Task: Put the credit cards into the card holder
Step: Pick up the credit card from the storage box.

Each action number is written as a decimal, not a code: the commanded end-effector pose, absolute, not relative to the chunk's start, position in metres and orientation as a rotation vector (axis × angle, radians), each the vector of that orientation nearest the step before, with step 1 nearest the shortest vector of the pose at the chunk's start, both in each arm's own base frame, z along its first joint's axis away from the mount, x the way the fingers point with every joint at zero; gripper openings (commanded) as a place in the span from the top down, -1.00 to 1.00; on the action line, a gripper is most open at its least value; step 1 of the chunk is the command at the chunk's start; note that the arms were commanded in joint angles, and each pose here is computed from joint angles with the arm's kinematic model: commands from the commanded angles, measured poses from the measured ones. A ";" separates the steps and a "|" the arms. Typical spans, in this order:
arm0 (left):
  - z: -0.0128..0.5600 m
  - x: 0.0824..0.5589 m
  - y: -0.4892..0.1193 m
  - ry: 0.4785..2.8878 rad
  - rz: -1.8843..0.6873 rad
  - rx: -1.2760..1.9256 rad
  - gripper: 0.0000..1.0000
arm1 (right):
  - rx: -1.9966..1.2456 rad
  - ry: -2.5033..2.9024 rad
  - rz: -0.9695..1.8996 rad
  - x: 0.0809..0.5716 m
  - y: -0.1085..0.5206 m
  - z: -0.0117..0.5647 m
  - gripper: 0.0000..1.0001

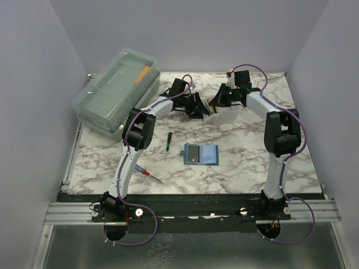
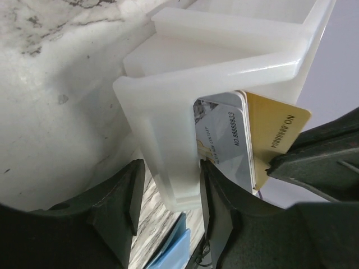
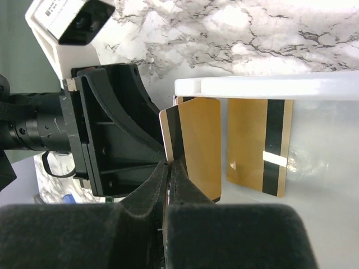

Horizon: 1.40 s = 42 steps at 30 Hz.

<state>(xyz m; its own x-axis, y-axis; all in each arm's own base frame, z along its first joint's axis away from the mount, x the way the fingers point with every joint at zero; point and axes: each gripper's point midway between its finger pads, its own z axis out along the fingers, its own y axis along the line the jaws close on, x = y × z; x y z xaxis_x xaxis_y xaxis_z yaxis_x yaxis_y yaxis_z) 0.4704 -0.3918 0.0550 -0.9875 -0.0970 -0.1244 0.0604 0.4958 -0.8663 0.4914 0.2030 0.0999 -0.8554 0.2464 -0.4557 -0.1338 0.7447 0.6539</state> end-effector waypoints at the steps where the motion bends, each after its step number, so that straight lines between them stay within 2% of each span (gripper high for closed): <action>1: 0.066 0.461 -0.395 2.586 -1.461 -0.031 -0.01 | 0.036 2.408 0.931 0.493 0.211 0.117 0.99; 6: 0.083 0.459 -0.388 2.564 -1.443 -0.025 -0.13 | 0.033 2.427 0.902 0.495 0.211 0.116 0.99; 18: 0.105 0.446 -0.370 2.552 -1.429 -0.021 -0.27 | 0.026 2.425 0.976 0.492 0.220 0.127 1.00; 26: 0.137 0.424 -0.340 2.514 -1.391 0.005 -0.34 | 0.010 2.365 0.991 0.494 0.222 0.157 0.99; 31: 0.161 0.401 -0.322 2.479 -1.403 0.057 -0.39 | -0.040 2.349 0.951 0.480 0.215 0.175 1.00; 36: 0.178 0.384 -0.308 2.440 -1.416 0.057 -0.45 | -0.100 2.292 1.068 0.454 0.223 0.185 0.99; 42: 0.197 0.388 -0.309 2.317 -1.637 0.019 -0.46 | -0.097 2.245 1.223 0.428 0.233 0.189 0.99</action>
